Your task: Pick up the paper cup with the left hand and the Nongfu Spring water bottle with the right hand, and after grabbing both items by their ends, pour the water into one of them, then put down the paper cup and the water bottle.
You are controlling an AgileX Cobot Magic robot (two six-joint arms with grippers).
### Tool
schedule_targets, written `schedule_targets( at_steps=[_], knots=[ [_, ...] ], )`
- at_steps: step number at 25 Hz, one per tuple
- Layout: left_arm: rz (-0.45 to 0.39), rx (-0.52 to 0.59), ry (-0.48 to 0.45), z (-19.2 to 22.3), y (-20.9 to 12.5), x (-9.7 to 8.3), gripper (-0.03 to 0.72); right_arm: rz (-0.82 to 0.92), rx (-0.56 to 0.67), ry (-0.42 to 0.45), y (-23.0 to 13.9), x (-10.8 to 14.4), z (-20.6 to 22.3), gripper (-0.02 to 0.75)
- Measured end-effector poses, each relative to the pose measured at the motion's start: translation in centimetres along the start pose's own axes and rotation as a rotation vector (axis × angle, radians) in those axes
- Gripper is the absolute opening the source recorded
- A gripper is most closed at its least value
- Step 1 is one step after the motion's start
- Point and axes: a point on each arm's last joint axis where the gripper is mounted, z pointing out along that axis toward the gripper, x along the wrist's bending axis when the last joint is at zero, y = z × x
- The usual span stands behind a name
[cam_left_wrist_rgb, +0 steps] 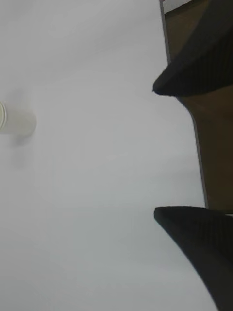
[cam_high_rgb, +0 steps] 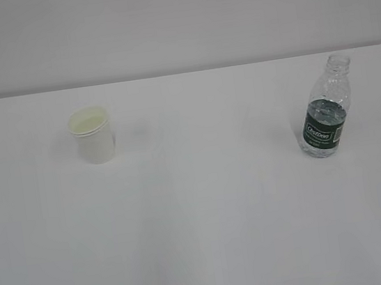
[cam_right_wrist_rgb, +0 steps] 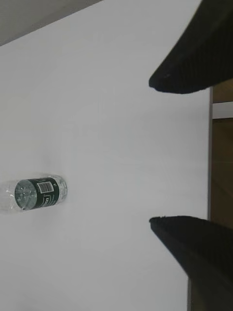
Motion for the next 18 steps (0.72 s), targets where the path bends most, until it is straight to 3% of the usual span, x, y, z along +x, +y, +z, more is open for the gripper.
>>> schedule_targets(
  at_steps=[18],
  knots=[
    [0.010, -0.064, 0.015, 0.90, 0.32, 0.15, 0.484, -0.006, -0.034, 0.004, 0.08, 0.16, 0.72, 0.587]
  ],
)
